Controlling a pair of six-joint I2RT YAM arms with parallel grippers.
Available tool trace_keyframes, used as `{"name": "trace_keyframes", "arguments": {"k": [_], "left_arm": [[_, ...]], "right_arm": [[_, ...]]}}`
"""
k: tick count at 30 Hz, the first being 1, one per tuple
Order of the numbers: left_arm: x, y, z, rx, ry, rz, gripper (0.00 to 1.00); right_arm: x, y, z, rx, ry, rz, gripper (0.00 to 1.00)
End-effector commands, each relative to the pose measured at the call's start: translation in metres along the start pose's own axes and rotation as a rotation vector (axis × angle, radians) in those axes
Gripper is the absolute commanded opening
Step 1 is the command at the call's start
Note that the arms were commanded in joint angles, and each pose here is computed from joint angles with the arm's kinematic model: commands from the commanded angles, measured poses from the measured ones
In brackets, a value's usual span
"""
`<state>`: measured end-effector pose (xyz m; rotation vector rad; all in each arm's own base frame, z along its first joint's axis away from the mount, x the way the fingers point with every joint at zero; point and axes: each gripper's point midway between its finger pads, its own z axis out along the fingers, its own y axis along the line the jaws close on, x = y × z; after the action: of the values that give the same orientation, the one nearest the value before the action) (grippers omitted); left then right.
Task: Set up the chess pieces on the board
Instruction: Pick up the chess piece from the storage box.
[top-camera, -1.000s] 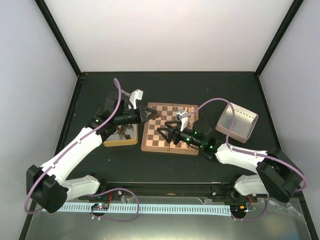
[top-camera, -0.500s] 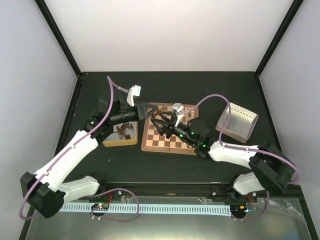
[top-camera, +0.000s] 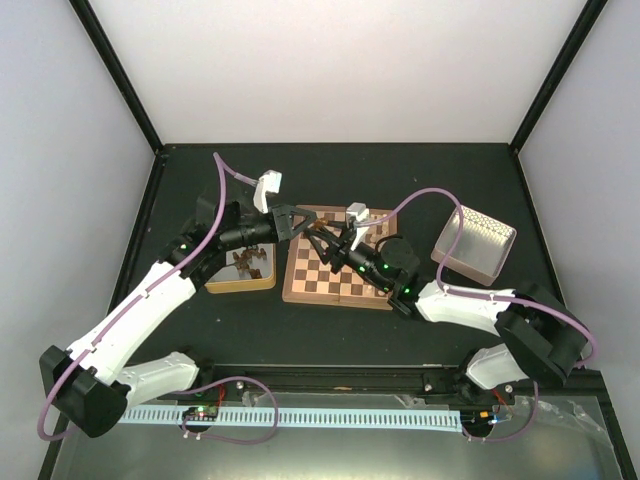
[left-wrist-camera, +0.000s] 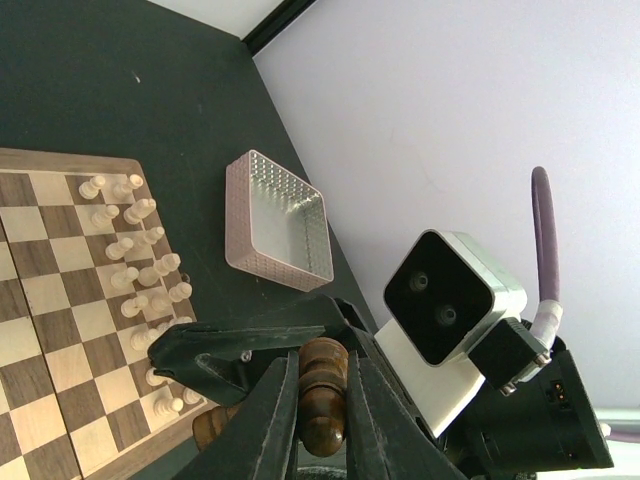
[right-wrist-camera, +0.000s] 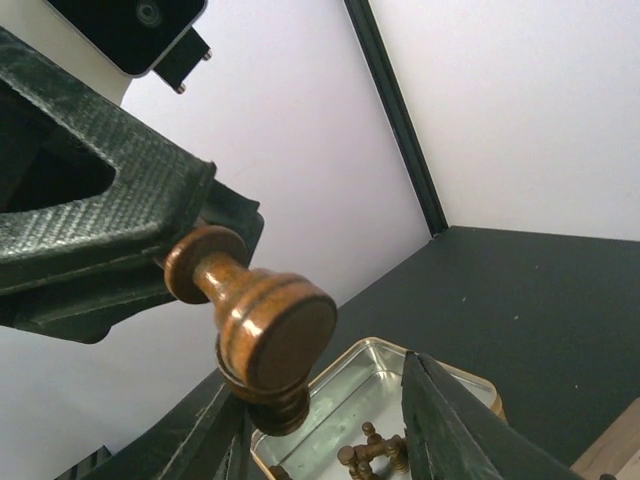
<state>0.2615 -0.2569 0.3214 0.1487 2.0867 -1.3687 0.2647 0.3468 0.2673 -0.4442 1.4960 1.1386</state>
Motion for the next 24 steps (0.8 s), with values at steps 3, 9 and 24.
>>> {"name": "trace_keyframes", "arguments": {"k": [3,9,24], "left_arm": [[-0.010,-0.023,-0.008,0.054,-0.030,0.028,0.08],[-0.013,-0.021,-0.009,0.035,-0.049,0.031,0.08],[-0.009,0.066,-0.013,-0.384,-0.066,0.093,0.07]], "right_arm": [[-0.025,0.015,0.001,-0.043,-0.084,-0.029,0.32],[-0.018,0.009,-0.004,-0.009,-0.055,-0.037,0.16],[0.000,-0.054,-0.062,0.365,0.025,-0.079,0.14]]}}
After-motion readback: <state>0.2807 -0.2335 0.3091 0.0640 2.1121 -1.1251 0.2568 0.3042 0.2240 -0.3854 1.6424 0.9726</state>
